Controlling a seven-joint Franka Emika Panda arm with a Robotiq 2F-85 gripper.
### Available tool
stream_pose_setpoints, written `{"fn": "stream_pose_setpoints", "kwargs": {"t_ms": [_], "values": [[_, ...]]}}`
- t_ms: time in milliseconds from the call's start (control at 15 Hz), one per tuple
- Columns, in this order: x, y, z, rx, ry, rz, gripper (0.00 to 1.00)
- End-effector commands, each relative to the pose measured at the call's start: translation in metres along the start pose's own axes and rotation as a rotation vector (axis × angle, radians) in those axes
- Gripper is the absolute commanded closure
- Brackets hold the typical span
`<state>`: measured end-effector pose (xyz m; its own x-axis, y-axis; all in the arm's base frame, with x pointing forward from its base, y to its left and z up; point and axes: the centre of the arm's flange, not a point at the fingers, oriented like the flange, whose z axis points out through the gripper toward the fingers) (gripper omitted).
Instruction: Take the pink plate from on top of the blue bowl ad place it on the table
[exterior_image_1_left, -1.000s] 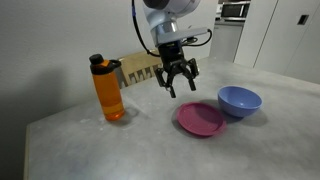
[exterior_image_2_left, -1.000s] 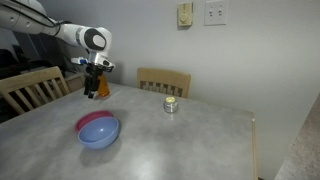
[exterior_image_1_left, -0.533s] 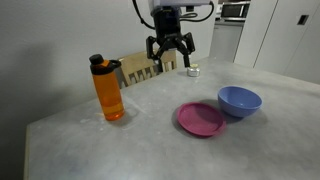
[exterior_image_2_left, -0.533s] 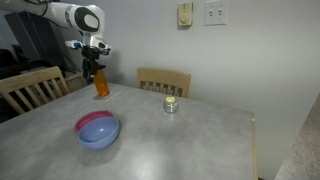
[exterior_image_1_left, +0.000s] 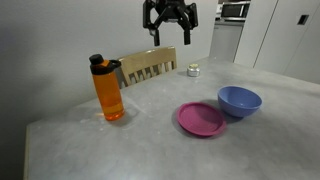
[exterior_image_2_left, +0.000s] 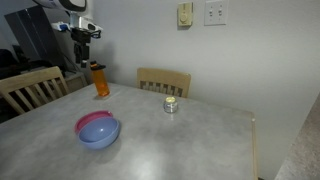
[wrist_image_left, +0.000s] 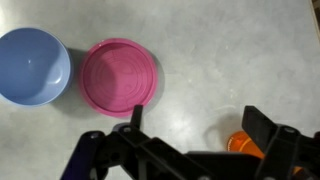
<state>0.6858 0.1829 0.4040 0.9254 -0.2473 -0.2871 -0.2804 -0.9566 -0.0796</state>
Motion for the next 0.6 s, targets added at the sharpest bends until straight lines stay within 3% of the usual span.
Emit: {"fn": "stream_pose_setpoints", "kwargs": {"t_ms": [0, 67, 533], "values": [[-0.034, 0.011, -0.002, 0.010, 0.004, -0.017, 0.00], [-0.009, -0.001, -0.007, 0.004, 0.005, -0.006, 0.00], [-0.011, -0.002, -0.006, 0.002, 0.002, -0.009, 0.00]]}}
